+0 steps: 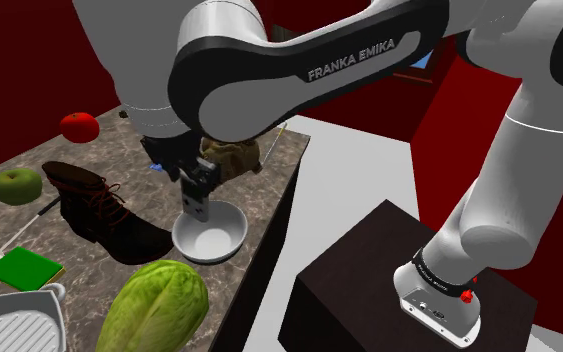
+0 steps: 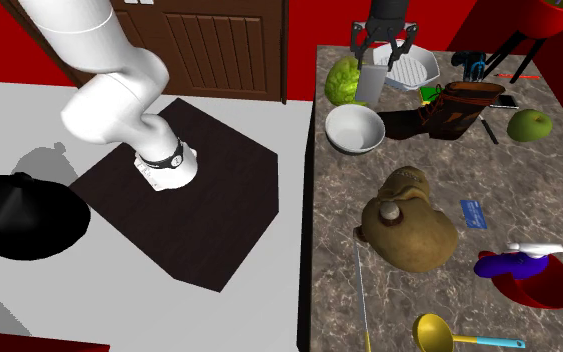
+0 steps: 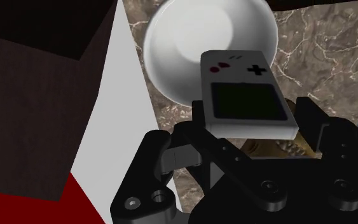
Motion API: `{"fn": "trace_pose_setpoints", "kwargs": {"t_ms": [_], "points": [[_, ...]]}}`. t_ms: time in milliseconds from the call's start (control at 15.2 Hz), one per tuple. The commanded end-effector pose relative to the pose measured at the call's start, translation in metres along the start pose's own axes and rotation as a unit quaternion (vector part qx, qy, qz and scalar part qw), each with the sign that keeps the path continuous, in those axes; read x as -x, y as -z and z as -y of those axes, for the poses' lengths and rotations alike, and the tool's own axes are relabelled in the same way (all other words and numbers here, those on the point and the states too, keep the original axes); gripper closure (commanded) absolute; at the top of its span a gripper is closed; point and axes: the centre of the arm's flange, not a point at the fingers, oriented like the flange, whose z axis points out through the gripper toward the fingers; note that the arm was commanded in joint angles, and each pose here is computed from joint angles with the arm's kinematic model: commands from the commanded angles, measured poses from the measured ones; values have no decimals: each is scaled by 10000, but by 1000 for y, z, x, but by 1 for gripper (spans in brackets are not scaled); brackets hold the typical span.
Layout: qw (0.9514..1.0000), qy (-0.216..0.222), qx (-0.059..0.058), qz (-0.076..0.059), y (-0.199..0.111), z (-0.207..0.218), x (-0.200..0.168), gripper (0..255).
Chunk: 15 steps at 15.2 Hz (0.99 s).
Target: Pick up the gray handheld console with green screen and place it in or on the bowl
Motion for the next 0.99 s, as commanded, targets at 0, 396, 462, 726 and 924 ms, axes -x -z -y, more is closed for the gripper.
{"fn": "trace_pose_setpoints", "kwargs": {"t_ms": [0,396,462,726,924], "points": [[10000,-1,-2,0,-10,0,2,255],[10000,-1,-2,0,-41,-3,9,255],[10000,-1,-2,0,-47,-4,10,255],[10000,-1,-2,0,-67,-5,14,255],[10000,-1,-2,0,-83,-7,17,255]]}}
